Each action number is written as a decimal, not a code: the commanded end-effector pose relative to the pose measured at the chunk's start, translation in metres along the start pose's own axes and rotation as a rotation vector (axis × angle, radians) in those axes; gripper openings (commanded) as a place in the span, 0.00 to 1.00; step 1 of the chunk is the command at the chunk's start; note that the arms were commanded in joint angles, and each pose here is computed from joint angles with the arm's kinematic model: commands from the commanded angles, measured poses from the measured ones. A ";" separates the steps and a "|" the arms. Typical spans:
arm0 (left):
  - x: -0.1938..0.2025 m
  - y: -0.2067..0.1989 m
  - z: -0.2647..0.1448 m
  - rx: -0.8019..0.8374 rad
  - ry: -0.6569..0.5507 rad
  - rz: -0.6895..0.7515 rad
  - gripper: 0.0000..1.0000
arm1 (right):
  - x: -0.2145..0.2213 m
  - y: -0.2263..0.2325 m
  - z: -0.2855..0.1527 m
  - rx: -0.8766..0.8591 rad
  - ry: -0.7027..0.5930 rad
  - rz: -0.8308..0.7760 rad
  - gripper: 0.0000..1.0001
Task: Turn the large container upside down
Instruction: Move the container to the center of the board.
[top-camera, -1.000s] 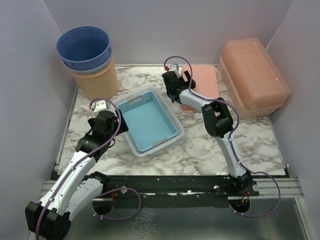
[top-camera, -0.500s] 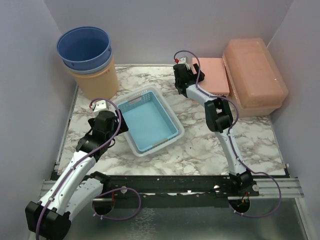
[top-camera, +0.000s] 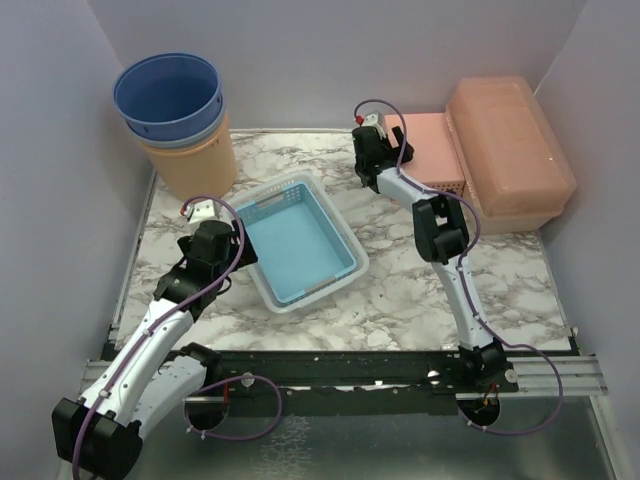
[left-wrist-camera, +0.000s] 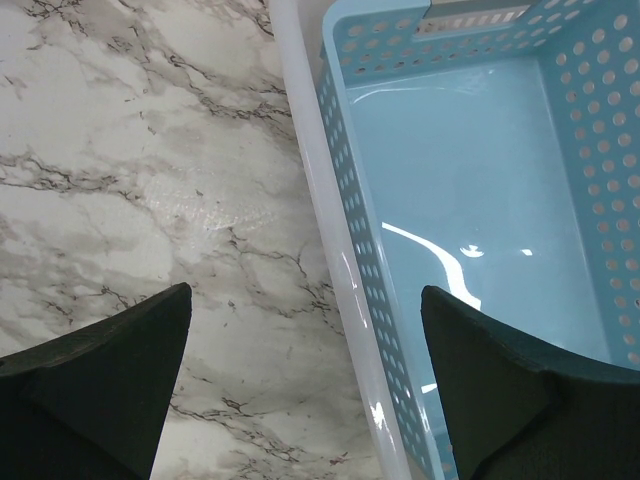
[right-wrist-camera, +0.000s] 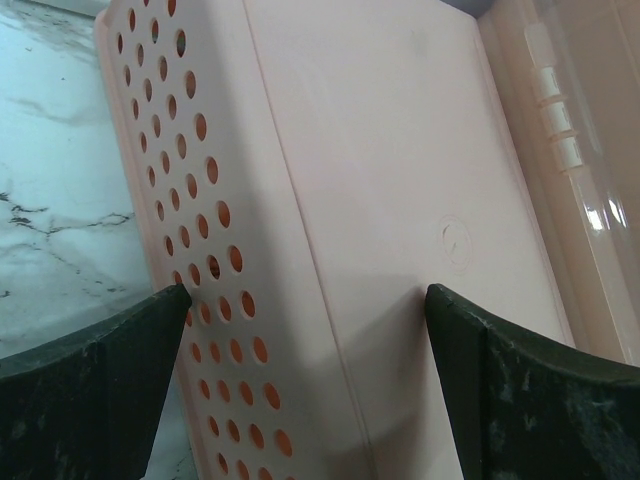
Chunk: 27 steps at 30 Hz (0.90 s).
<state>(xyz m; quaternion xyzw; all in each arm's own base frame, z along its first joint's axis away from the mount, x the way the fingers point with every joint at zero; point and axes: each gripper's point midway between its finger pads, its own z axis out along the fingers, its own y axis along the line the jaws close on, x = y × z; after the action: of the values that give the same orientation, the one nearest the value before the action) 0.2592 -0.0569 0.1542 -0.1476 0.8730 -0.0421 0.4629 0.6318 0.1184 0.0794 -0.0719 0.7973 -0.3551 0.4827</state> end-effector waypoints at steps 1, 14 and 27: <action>-0.002 0.005 0.000 -0.021 -0.009 0.000 0.98 | 0.035 -0.016 0.015 0.054 0.107 0.006 1.00; -0.001 0.005 0.000 -0.021 -0.007 -0.002 0.98 | 0.055 -0.031 0.022 0.069 0.192 0.073 1.00; -0.001 0.005 0.000 -0.018 -0.008 -0.004 0.98 | 0.059 -0.037 0.028 0.039 0.221 0.102 1.00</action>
<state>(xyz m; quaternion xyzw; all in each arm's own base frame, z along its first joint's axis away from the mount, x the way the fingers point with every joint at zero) 0.2593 -0.0569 0.1541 -0.1476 0.8731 -0.0420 0.4628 0.6307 0.0873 0.0796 0.0080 0.8209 -0.3301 0.4660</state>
